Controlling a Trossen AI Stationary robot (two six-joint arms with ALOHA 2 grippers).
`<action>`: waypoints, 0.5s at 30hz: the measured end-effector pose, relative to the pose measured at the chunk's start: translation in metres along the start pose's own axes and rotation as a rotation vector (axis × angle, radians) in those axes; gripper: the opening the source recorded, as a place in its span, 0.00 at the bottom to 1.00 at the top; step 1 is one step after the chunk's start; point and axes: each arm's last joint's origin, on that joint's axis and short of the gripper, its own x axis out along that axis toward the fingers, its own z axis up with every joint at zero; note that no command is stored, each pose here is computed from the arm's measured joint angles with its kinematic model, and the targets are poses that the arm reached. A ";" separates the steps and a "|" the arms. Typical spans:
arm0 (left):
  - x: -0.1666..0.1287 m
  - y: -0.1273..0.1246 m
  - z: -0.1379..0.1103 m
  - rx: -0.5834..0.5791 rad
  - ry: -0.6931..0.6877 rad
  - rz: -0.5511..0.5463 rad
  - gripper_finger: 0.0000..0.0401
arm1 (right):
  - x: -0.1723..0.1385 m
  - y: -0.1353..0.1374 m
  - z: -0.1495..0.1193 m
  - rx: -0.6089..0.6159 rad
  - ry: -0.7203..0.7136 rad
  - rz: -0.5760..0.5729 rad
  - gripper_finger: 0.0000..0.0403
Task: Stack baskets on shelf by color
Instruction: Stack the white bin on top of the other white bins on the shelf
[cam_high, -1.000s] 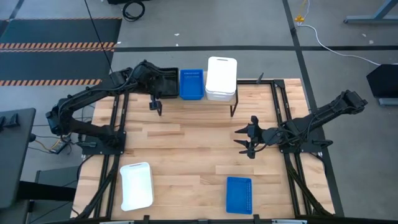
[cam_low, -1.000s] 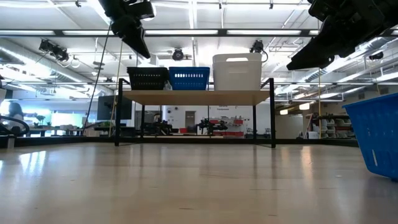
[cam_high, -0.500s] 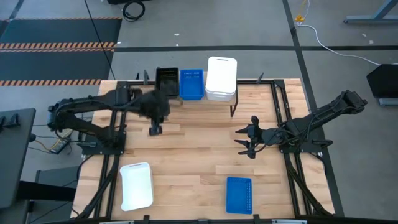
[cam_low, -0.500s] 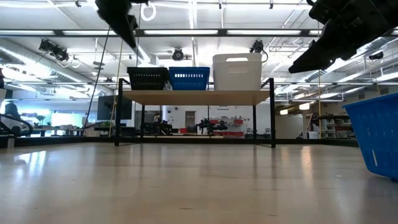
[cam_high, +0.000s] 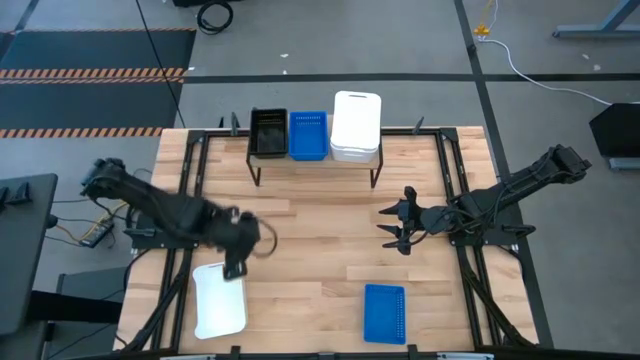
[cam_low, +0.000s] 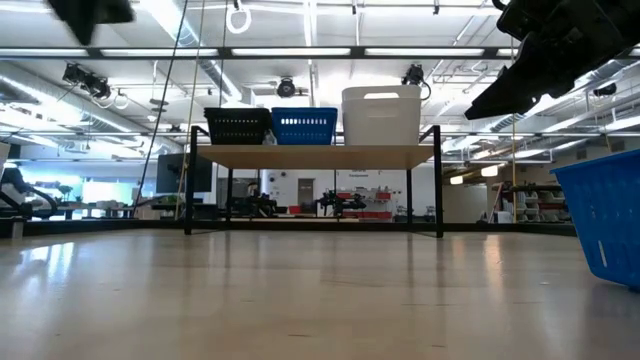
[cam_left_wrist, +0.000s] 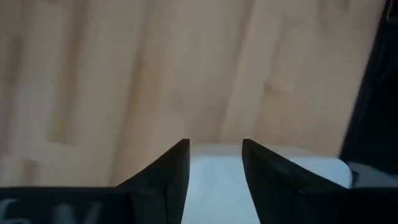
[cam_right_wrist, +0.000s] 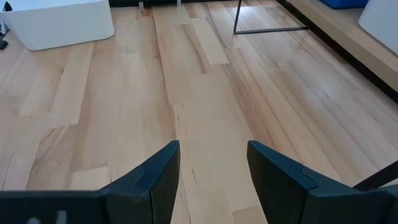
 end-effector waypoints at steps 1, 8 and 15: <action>0.003 -0.008 -0.005 -0.007 0.016 -0.005 0.39 | 0.000 0.000 0.000 0.001 -0.001 0.000 0.48; 0.030 -0.062 -0.030 -0.099 0.120 -0.043 0.38 | 0.000 0.000 0.000 0.002 -0.003 0.002 0.48; 0.065 -0.118 -0.048 -0.192 0.165 -0.196 0.39 | 0.000 0.001 0.000 -0.019 0.003 0.025 0.48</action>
